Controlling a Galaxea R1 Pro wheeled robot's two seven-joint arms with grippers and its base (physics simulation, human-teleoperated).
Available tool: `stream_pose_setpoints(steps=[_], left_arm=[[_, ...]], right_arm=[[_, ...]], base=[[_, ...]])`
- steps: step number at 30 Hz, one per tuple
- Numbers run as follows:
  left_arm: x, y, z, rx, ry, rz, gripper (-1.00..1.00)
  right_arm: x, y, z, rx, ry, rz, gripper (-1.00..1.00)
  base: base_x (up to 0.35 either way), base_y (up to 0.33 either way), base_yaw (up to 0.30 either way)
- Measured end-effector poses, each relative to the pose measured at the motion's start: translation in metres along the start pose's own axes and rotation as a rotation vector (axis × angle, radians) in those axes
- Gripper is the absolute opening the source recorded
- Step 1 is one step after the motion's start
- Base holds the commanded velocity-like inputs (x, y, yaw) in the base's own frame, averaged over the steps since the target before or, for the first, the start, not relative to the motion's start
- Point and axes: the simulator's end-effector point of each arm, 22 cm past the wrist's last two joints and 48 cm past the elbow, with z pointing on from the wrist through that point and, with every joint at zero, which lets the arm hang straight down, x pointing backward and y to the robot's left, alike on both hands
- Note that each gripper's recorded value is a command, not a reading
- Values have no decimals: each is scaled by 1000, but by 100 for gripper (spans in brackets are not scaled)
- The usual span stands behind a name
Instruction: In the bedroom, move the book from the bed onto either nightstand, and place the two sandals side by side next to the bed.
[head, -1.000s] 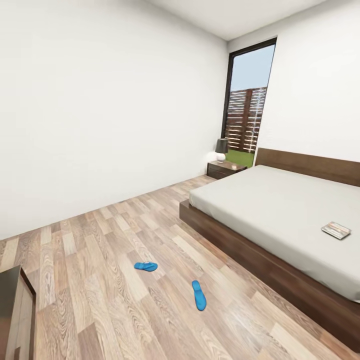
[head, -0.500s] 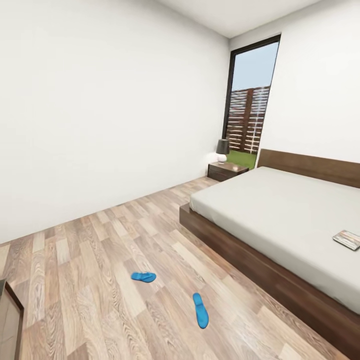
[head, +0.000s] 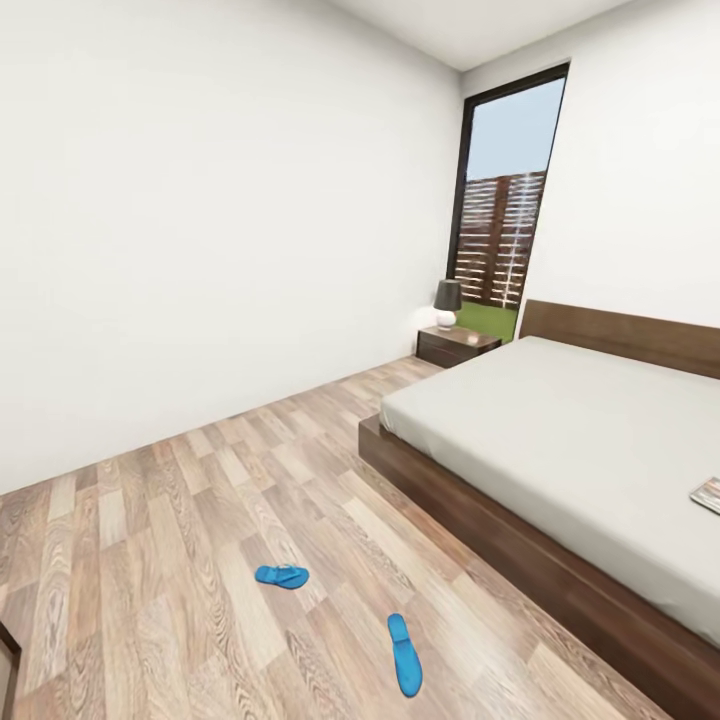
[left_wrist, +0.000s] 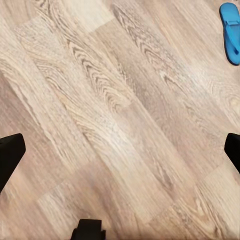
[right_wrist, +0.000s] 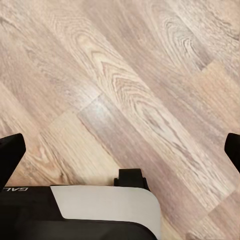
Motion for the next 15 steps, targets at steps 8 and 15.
stream_pose_setpoints(steps=[8,15], left_arm=[[0,0,0,-1,0,0,100],[0,0,0,-1,0,0,100]], right_arm=[[0,0,0,0,0,0,100],[0,0,0,0,0,0,100]], base=[[20,0,24],[1,0,152]])
